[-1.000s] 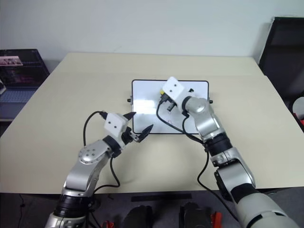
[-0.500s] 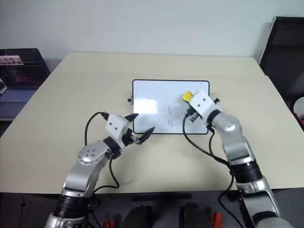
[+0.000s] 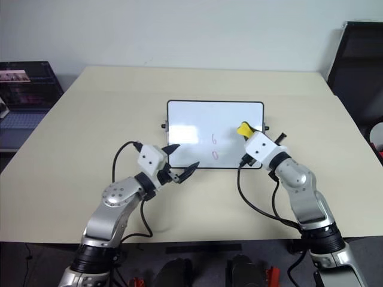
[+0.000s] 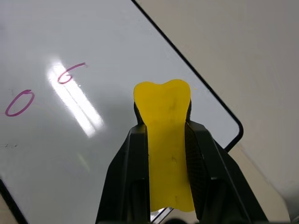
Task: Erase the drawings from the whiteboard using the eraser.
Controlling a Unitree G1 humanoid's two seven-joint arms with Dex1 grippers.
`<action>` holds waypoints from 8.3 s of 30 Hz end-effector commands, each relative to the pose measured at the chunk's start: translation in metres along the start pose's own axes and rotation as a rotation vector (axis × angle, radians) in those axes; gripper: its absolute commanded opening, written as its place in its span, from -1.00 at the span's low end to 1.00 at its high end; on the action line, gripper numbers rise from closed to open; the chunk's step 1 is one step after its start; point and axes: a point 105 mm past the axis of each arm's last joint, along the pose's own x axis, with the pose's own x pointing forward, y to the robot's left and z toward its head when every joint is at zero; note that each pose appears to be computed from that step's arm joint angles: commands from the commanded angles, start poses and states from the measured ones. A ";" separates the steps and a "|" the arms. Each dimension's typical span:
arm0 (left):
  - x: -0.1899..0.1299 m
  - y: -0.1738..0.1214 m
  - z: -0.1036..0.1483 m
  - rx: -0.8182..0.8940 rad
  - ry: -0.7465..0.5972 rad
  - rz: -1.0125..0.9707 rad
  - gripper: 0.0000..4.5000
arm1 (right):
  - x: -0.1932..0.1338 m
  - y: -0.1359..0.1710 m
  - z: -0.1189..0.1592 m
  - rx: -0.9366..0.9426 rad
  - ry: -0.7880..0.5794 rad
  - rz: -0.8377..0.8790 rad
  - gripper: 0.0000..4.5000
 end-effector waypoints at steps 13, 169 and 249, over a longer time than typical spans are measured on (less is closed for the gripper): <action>-0.007 0.003 0.009 0.014 -0.035 0.016 1.00 | -0.007 0.003 0.013 -0.054 -0.056 -0.003 -0.65; -0.021 0.005 0.004 0.004 -0.011 0.026 1.00 | -0.024 0.021 -0.006 0.540 0.087 0.090 -0.65; -0.028 -0.002 0.005 -0.011 -0.005 0.046 1.00 | 0.040 0.094 0.007 0.270 0.195 0.311 -0.65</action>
